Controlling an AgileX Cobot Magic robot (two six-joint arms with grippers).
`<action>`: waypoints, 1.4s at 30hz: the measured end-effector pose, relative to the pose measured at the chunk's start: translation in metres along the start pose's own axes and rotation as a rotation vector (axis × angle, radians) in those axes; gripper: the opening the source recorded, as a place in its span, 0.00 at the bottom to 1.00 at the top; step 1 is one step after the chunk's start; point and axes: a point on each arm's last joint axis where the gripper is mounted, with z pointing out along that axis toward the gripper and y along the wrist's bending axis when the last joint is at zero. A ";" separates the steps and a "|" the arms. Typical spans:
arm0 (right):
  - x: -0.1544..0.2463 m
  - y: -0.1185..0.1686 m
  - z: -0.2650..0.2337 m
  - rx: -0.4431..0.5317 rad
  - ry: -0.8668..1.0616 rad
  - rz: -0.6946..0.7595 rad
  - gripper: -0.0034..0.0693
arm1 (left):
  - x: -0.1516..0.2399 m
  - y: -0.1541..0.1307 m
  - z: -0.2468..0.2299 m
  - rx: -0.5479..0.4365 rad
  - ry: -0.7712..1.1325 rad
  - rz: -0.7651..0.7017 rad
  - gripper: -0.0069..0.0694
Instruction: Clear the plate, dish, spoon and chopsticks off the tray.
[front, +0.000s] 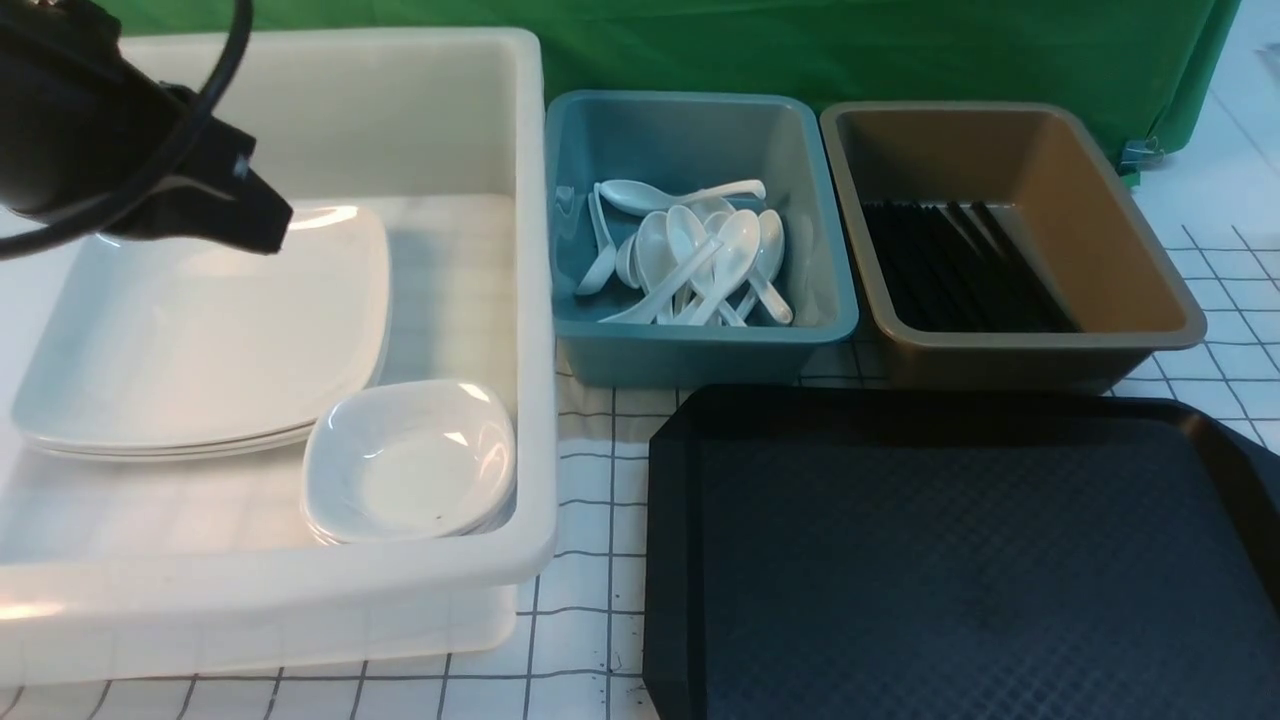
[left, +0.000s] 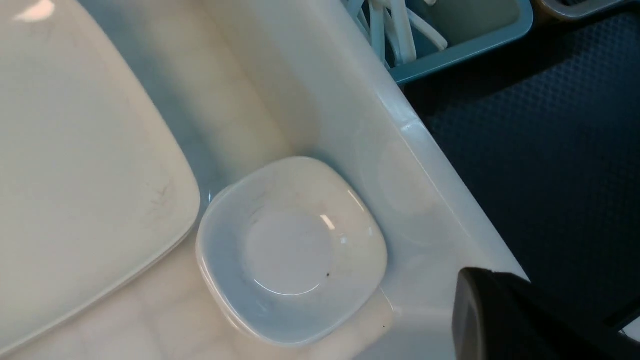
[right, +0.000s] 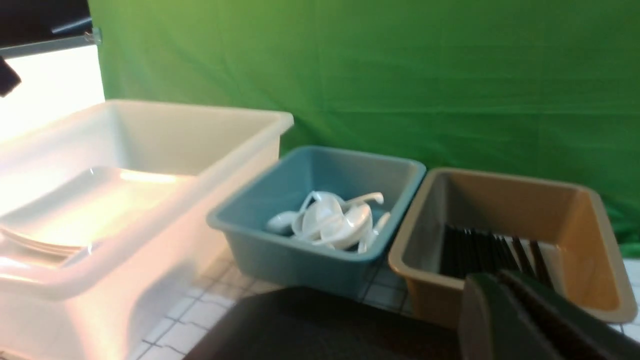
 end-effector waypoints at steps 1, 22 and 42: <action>0.000 0.000 0.000 -0.001 -0.004 0.000 0.07 | 0.000 0.000 0.000 -0.001 0.000 0.000 0.09; 0.009 0.003 0.005 -0.023 0.009 0.059 0.14 | 0.000 0.001 0.000 -0.004 0.003 0.001 0.09; 0.114 -0.015 0.016 0.366 0.187 0.098 0.19 | 0.000 0.001 0.000 -0.004 0.002 0.000 0.09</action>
